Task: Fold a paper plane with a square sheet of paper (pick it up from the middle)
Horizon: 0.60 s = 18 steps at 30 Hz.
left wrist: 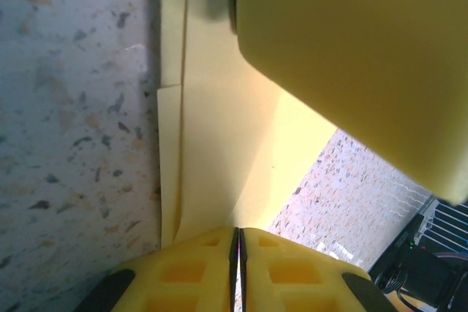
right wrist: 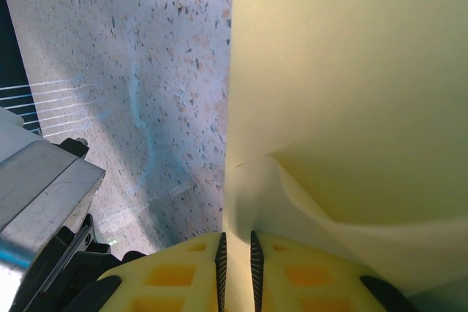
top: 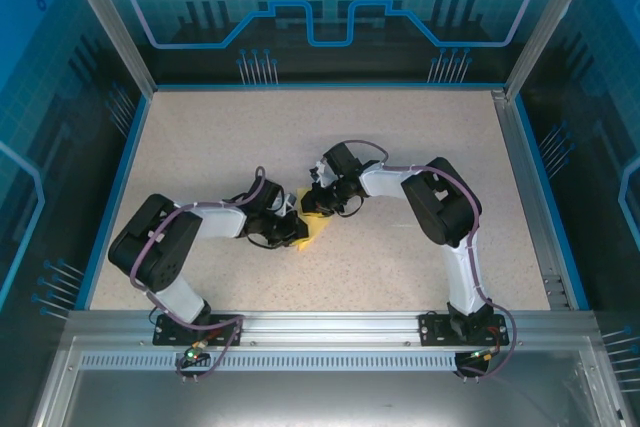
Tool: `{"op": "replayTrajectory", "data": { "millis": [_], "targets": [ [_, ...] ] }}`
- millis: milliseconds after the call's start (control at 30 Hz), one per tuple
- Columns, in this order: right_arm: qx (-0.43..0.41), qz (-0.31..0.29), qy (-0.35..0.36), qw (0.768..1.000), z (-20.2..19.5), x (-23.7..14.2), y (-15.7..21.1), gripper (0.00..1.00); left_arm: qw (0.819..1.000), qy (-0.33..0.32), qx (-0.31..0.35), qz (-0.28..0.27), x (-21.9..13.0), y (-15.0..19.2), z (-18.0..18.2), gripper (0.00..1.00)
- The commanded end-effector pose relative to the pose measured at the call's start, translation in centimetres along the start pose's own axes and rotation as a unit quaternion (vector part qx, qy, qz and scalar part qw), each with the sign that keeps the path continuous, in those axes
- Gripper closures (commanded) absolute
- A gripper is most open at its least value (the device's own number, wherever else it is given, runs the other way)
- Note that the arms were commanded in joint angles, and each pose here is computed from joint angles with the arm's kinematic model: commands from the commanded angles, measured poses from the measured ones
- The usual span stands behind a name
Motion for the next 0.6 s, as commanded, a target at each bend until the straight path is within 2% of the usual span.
{"op": "replayTrajectory", "data": {
  "millis": [0,333,567],
  "targets": [
    [0.033,0.016,0.064,0.997,-3.5,1.4,1.3,0.81,0.996,-0.02,-0.044,0.073,0.2,4.1,1.8,0.86],
    [0.036,0.017,0.066,0.997,-3.8,1.5,1.3,0.81,0.993,-0.01,-0.04,0.113,0.0,6.4,1.9,0.84],
    [0.035,0.016,0.066,0.997,-3.8,1.5,1.3,0.81,0.992,-0.005,-0.043,0.12,-0.2,7.1,2.0,0.84]
  ]
}}
Point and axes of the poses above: each hand's point on the last joint's axis, 136 mm out from that joint toward the fingers, its own x axis out along the fingers, its own z axis along the line the jaws close on, y = z × x, the point moved 6 cm from there along -x, back along the fingers, and after that the axes turned 15 degrees about x, right-handed, at the moved point
